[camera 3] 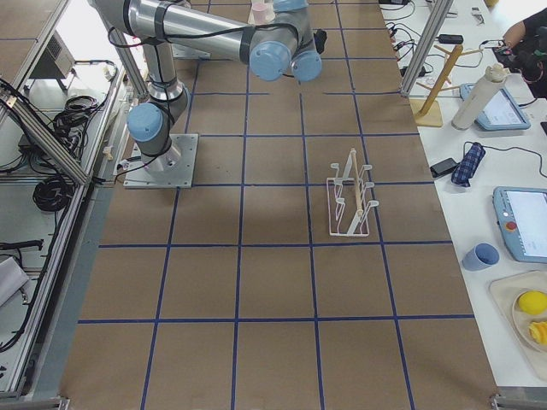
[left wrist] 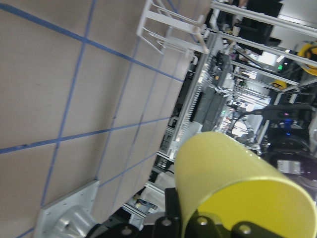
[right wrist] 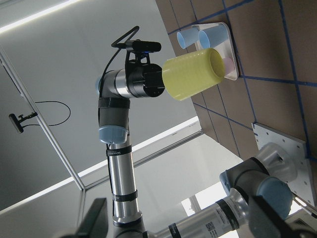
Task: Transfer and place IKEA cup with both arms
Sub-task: 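Carry the yellow cup toward the tray with the left gripper while the right gripper withdraws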
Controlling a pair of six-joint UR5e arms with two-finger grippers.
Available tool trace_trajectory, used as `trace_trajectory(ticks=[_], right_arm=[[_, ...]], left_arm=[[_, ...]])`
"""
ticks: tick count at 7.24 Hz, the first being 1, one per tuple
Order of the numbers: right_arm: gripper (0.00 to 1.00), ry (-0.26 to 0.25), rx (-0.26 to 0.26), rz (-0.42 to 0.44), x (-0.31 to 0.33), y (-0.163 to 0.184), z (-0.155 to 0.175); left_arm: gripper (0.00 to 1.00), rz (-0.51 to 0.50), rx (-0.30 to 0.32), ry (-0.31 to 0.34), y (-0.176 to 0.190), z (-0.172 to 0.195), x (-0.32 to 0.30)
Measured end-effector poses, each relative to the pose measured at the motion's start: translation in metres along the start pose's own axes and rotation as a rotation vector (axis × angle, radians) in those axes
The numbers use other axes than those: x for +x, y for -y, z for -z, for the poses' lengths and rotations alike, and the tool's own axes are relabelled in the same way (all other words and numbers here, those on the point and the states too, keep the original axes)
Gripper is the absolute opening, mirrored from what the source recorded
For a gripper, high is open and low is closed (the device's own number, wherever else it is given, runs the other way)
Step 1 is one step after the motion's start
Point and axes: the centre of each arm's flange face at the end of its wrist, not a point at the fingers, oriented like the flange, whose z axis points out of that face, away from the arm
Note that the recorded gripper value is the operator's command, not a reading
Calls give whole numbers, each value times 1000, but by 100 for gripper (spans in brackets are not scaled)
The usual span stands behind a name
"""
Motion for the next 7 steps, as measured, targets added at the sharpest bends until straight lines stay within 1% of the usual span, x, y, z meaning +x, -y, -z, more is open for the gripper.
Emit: trace_trajectory(ticks=[1, 2, 3, 4, 5, 6, 7], right_arm=[[100, -96, -17, -18, 0, 0, 4], [100, -237, -15, -48, -2, 0, 6], [100, -402, 0, -65, -7, 1, 2], [100, -572, 16, -67, -12, 6, -9], [100, -728, 40, -61, -17, 11, -23], [100, -866, 76, -54, -23, 15, -38], [100, -988, 125, -38, -30, 18, -48]], left_arm=[[0, -18, 27, 164, 10, 38, -25], [0, -54, 38, 339, 18, 76, -36], [0, -114, 38, 520, 26, 113, -36], [0, -188, 24, 663, 35, 147, -40], [0, -261, 4, 773, 48, 183, -57], [0, -323, -19, 850, 65, 219, -86], [0, -363, -43, 880, 82, 251, -123]])
